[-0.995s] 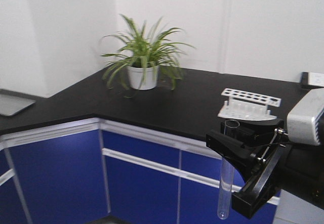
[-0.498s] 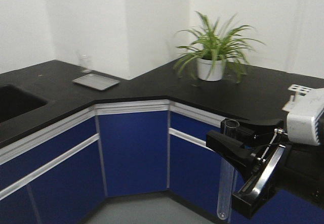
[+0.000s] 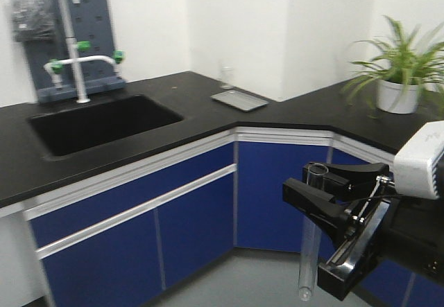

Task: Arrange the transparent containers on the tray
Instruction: 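Drive the base to the yellow tray while holding both tubes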

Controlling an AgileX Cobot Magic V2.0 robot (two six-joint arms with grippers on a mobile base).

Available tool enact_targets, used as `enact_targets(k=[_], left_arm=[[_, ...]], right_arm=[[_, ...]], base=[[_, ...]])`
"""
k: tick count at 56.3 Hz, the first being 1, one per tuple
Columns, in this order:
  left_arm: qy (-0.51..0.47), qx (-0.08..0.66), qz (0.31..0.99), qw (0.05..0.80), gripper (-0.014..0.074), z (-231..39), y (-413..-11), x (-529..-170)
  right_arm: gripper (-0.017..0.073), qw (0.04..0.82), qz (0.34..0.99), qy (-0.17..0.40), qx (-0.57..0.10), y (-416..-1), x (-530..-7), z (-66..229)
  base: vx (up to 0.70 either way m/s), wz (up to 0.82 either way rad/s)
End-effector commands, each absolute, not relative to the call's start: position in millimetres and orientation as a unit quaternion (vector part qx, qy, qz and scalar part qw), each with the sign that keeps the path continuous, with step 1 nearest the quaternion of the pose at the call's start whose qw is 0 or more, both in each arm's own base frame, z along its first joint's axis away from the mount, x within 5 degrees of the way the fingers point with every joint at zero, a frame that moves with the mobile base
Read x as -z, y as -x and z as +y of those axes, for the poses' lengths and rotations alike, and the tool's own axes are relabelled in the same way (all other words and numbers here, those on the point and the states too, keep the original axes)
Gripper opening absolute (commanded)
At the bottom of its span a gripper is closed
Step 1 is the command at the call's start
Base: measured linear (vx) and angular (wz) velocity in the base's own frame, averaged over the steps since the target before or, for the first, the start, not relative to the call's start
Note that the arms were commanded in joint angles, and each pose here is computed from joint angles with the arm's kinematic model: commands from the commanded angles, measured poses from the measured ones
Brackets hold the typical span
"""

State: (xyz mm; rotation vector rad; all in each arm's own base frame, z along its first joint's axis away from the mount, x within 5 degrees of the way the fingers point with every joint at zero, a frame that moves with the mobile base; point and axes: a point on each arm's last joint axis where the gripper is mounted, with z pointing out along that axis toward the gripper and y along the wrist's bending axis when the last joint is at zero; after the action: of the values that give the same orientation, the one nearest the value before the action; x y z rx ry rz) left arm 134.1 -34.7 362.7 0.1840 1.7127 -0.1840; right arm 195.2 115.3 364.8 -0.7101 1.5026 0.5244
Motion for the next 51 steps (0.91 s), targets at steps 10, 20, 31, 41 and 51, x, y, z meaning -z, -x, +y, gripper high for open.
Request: enact_targets(k=[10, 20, 31, 41, 51], left_arm=[[-0.081, 0.100, 0.717, 0.685, -0.0003, -36.8, -132.2, -379.1], [-0.081, 0.100, 0.718, 0.684, -0.0003, -36.8, -132.2, -378.9], [-0.080, 0.099, 0.721, 0.681, -0.0003, -36.5, -132.2, -378.0], [-0.080, 0.099, 0.721, 0.681, -0.0003, -36.5, -132.2, -378.0], [-0.080, 0.098, 0.722, 0.680, -0.0003, -36.5, -132.2, -377.9]], right_arm=[[-0.0013, 0.663, 0.640, 0.305, -0.239, -190.9, -380.6, 113.6], [-0.0013, 0.663, 0.640, 0.305, -0.239, -190.9, -380.6, 113.6], [-0.0013, 0.663, 0.640, 0.305, -0.239, -190.9, -380.6, 113.6], [-0.0013, 0.663, 0.640, 0.305, -0.239, -190.9, -380.6, 113.6], [-0.0013, 0.663, 0.640, 0.305, -0.239, -190.9, -380.6, 113.6]], base=[[-0.11, 0.50], [-0.04, 0.39], [0.04, 0.31], [0.12, 0.46], [0.19, 0.66]])
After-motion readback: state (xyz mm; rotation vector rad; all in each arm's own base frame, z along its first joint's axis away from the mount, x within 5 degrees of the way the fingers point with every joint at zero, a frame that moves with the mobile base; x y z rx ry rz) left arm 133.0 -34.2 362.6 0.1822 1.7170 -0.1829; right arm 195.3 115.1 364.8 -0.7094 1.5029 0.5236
